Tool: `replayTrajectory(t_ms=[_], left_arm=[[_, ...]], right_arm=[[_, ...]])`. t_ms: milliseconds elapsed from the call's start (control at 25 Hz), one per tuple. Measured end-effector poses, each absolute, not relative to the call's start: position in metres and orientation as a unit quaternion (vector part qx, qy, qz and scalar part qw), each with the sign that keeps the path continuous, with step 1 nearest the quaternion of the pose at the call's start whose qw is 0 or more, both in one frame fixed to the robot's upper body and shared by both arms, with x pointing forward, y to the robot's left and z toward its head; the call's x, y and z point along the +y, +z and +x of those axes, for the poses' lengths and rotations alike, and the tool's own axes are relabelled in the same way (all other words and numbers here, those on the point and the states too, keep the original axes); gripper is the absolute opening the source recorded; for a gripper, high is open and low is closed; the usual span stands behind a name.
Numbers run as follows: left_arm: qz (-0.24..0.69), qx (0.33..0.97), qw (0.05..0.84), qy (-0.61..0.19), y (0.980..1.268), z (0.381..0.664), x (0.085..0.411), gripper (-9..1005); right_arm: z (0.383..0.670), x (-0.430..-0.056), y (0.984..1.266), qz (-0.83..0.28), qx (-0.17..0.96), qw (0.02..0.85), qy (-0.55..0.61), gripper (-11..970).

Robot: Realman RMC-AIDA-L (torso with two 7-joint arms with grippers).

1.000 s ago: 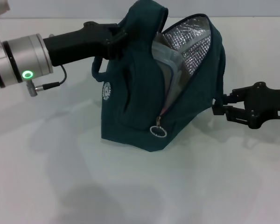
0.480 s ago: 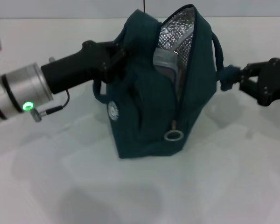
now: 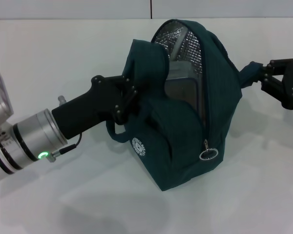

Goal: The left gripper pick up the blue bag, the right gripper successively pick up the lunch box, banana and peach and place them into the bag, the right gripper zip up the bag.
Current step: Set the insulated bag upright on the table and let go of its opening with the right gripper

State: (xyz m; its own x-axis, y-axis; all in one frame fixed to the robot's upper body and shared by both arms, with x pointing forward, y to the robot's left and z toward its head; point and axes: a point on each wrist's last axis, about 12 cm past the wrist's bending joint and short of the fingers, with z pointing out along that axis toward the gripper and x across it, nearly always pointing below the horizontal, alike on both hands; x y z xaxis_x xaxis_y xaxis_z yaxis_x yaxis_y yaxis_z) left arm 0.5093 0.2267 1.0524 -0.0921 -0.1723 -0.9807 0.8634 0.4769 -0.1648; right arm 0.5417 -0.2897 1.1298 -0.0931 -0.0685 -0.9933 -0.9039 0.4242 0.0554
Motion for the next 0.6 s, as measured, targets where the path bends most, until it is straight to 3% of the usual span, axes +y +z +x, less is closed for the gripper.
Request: replayTrajectory(t_ms=[600], left_arm=[[0.276,0.604,0.624,-0.411,1.047,0.503,0.227,44]], right_arm=[[0.53,-0.298,1.124,-0.364,0.632,0.559,0.395,146]])
